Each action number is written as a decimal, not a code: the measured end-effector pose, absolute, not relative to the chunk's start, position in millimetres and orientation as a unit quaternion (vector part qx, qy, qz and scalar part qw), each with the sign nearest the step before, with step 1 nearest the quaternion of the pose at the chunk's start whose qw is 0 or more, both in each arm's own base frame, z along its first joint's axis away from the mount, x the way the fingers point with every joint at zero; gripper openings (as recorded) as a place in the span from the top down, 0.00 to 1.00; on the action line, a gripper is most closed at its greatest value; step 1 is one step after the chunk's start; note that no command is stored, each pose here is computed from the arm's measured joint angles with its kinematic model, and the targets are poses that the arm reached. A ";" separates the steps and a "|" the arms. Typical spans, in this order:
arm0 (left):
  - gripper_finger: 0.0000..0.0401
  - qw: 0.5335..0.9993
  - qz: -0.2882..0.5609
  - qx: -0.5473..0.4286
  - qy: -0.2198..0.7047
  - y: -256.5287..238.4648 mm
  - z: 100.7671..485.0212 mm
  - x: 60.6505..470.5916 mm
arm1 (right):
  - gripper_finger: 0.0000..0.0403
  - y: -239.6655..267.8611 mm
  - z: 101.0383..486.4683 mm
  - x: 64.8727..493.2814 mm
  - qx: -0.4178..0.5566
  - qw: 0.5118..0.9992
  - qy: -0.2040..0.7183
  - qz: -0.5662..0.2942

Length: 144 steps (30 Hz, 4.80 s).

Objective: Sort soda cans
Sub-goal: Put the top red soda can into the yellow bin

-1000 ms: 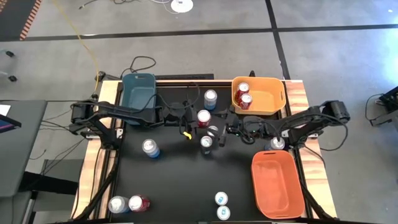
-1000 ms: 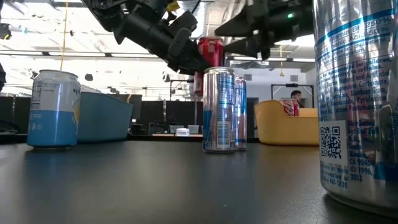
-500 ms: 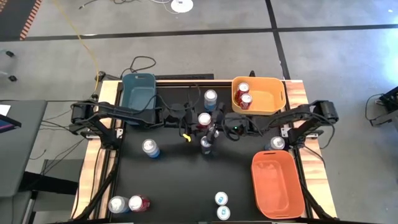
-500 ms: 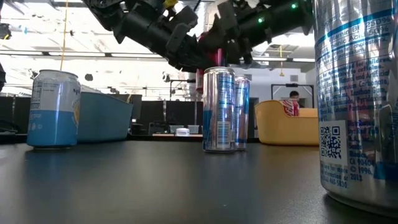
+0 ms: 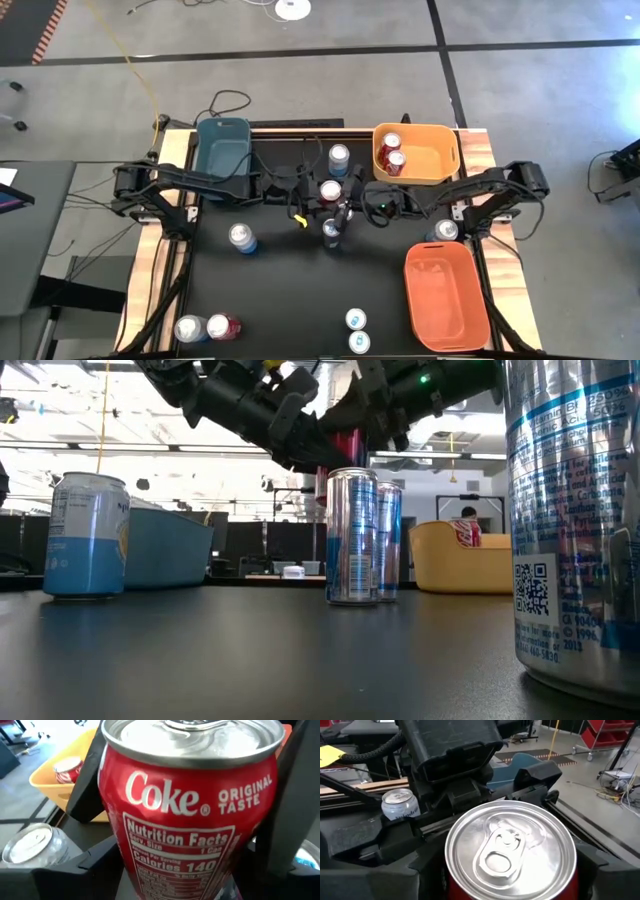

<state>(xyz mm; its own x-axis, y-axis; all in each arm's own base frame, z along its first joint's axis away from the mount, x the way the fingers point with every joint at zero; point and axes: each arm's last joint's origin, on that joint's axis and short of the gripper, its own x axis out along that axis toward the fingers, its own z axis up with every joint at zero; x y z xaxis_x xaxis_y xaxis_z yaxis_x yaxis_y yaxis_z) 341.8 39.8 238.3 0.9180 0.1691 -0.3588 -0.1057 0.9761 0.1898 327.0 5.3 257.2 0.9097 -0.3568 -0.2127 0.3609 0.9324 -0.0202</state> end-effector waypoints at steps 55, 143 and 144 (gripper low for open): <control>0.32 0.967 0.075 0.061 0.238 41.3 257.5 312.9 | 0.26 -109.2 217.8 131.9 0.158 0.728 0.012 -0.666; 0.32 0.963 0.102 0.056 0.242 41.9 257.1 312.5 | 0.74 -84.3 205.8 130.7 0.276 0.753 0.205 -0.561; 0.32 0.963 0.102 0.057 0.242 42.0 257.1 312.5 | 0.77 -86.1 204.9 132.6 0.275 0.752 0.205 -0.563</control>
